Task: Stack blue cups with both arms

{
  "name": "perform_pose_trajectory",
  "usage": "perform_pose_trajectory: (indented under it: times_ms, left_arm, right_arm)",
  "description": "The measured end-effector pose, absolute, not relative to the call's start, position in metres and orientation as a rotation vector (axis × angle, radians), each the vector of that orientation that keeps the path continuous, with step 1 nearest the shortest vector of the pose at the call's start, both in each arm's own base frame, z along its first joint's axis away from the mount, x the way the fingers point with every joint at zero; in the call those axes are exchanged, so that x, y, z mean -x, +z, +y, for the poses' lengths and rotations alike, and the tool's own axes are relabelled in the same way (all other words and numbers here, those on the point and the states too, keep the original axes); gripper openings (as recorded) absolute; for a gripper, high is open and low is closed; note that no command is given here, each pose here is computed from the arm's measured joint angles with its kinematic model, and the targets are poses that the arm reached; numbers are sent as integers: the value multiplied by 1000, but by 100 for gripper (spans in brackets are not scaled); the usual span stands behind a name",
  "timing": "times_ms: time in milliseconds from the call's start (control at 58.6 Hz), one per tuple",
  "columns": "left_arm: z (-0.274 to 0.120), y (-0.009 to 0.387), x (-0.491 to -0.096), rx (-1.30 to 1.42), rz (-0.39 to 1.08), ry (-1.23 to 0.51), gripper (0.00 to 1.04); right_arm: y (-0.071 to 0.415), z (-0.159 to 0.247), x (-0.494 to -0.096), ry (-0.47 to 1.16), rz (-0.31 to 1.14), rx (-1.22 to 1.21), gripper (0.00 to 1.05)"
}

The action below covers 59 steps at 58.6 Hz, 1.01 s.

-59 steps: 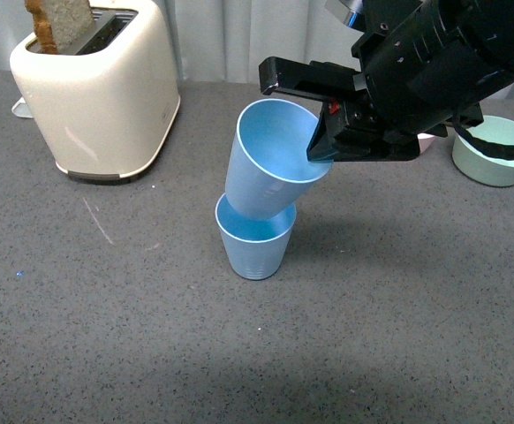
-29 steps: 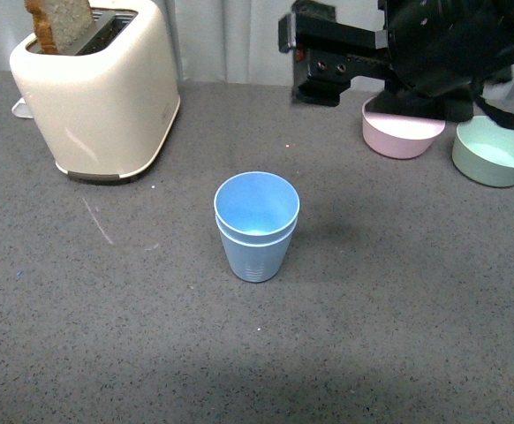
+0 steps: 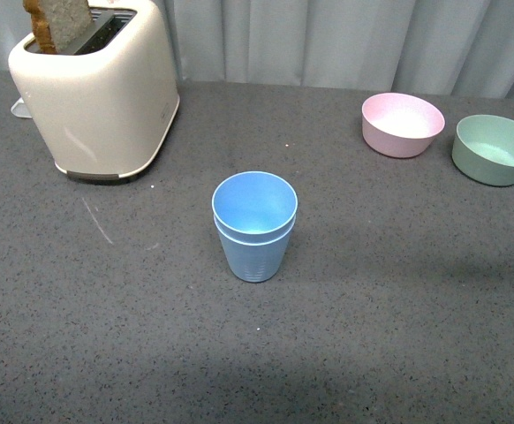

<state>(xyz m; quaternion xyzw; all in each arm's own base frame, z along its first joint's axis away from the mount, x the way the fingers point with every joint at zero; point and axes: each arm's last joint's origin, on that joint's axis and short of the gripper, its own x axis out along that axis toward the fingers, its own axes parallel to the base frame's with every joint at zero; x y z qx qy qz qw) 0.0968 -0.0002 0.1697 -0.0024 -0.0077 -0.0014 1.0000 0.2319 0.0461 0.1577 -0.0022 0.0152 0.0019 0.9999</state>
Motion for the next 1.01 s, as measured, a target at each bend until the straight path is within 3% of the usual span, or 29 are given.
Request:
perform_pose_trajectory:
  times_ms: [717, 1007]
  left_arm:
    - [0, 170, -97, 5, -15, -2, 98]
    - [0, 170, -97, 5, -15, -2, 98]
  right_arm:
    - [162, 0, -153, -5, 16, -3, 1]
    - [164, 0, -134, 1, 7, -3, 1]
